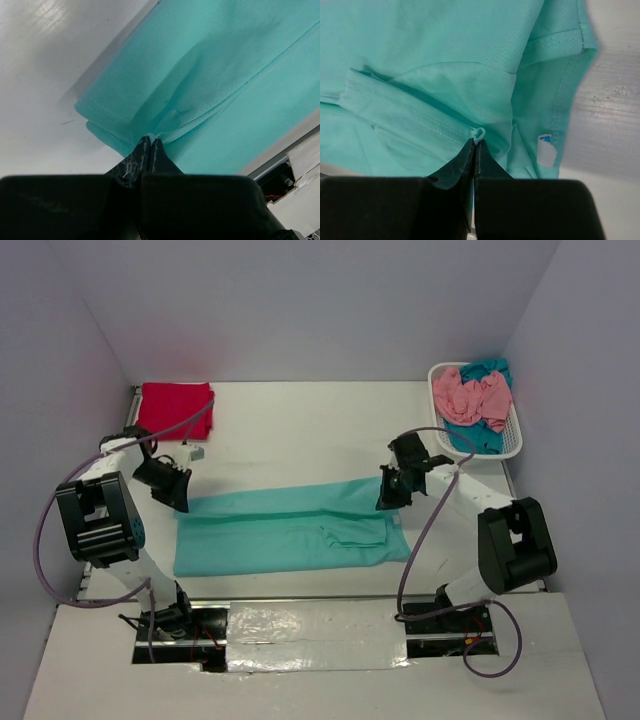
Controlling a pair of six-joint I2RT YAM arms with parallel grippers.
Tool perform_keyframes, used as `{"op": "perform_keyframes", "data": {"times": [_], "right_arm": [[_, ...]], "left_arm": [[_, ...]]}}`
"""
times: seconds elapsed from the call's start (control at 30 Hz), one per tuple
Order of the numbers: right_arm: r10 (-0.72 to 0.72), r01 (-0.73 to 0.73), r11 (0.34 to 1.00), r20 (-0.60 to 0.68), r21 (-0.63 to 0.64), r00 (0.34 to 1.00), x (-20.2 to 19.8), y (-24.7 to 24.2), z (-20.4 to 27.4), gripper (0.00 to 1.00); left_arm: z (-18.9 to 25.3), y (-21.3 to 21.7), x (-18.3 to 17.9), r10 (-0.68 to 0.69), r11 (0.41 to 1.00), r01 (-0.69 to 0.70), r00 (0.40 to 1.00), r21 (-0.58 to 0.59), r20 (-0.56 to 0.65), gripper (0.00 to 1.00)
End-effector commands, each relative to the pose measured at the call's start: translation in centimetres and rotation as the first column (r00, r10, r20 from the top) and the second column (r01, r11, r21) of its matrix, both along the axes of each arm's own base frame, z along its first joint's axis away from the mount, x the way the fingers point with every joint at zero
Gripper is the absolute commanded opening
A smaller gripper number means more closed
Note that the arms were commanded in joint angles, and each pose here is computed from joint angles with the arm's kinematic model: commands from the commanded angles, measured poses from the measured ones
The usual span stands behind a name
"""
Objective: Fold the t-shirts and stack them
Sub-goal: Fold the other side of the tshirt into a rectangle
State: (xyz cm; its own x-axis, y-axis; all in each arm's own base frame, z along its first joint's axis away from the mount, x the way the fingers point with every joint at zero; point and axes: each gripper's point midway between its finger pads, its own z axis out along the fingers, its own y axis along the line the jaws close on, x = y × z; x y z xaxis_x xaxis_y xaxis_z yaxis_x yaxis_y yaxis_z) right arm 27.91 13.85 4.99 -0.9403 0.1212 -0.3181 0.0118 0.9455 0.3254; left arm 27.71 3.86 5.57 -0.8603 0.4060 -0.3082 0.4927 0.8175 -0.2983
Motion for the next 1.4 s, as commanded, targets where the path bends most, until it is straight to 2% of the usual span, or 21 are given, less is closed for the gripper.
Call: {"op": "perform_keyframes", "data": {"times": [0.0,0.07,0.17,0.2,0.33,0.43,0.5,0.53,0.57,0.6,0.67,0.73,0.83,0.9,1.0,1.13,1.2,1.37], "right_arm": [[-0.003,0.001,1.000,0.085,0.024,0.996,0.4,0.2,2.3,0.00],[0.004,-0.007,1.000,0.111,0.027,0.994,1.3,0.5,3.2,0.00],[0.004,-0.007,1.000,0.160,0.019,0.987,4.7,0.8,4.9,0.00],[0.010,-0.015,1.000,0.185,0.024,0.983,7.1,1.5,6.1,0.00],[0.027,-0.027,1.000,0.225,-0.001,0.974,12.4,2.3,7.4,0.00],[0.043,-0.046,0.999,0.207,0.007,0.977,14.1,3.0,7.0,0.00],[0.042,-0.048,0.999,0.209,0.026,0.977,14.8,3.5,6.3,0.00],[0.047,-0.056,0.998,0.208,0.036,0.977,15.0,3.8,6.1,0.00],[0.044,-0.055,0.998,0.213,0.044,0.976,15.3,4.0,6.0,0.00],[0.042,-0.053,0.997,0.209,0.047,0.977,15.8,4.4,5.6,0.00],[0.039,-0.051,0.997,0.211,0.051,0.977,16.7,4.5,5.4,0.00],[0.038,-0.050,0.997,0.206,0.051,0.978,17.1,4.6,5.2,0.00],[0.045,-0.055,0.997,0.196,0.046,0.980,17.2,4.7,4.9,0.00],[0.044,-0.054,0.998,0.203,0.044,0.978,17.1,4.6,5.1,0.00],[0.046,-0.056,0.998,0.206,0.042,0.977,16.8,4.5,5.1,0.00],[0.042,-0.051,0.998,0.198,0.040,0.979,16.5,4.3,4.8,0.00],[0.045,-0.055,0.997,0.198,0.045,0.979,16.5,4.5,4.8,0.00],[0.042,-0.052,0.998,0.203,0.040,0.978,16.6,4.4,5.0,0.00]], "left_arm": [[1.6,0.0,0.2,-0.051,0.999,0.050,0.996,0.020,0.072,0.00],[2.5,0.3,2.9,-0.029,0.999,0.024,0.988,0.035,0.151,0.00],[4.3,0.3,8.2,0.005,1.000,-0.011,0.956,0.016,0.294,0.00],[5.0,-0.3,9.7,0.006,1.000,-0.004,0.944,-0.007,0.331,0.00],[5.6,-0.2,15.6,0.056,0.998,-0.043,0.911,-0.041,0.409,0.00],[4.7,0.2,17.7,0.086,0.996,-0.069,0.908,-0.056,0.411,0.00],[3.8,0.2,18.1,0.099,0.995,-0.082,0.913,-0.061,0.396,0.00],[2.6,0.7,18.7,0.126,0.992,-0.113,0.916,-0.055,0.382,0.04],[2.0,0.7,18.9,0.138,0.990,-0.124,0.917,-0.062,0.374,0.16],[1.6,0.7,19.2,0.164,0.986,-0.145,0.919,-0.078,0.360,0.23],[0.0,0.7,19.8,0.195,0.980,-0.175,0.924,-0.092,0.328,0.34],[-1.3,1.2,20.1,0.258,0.966,-0.237,0.924,-0.105,0.281,0.40],[-1.5,2.2,20.5,0.370,0.928,-0.341,0.896,-0.153,0.246,0.42],[-0.5,3.6,21.4,0.456,0.889,-0.418,0.845,-0.187,0.279,0.44],[0.7,4.7,22.4,0.503,0.864,-0.462,0.798,-0.199,0.331,0.46],[0.4,3.8,22.8,0.488,0.872,-0.434,0.816,-0.228,0.310,0.48],[-0.5,2.4,22.0,0.450,0.887,-0.398,0.858,-0.234,0.247,0.47],[-0.9,0.7,20.8,0.416,0.898,-0.362,0.883,-0.251,0.218,0.51]]}}
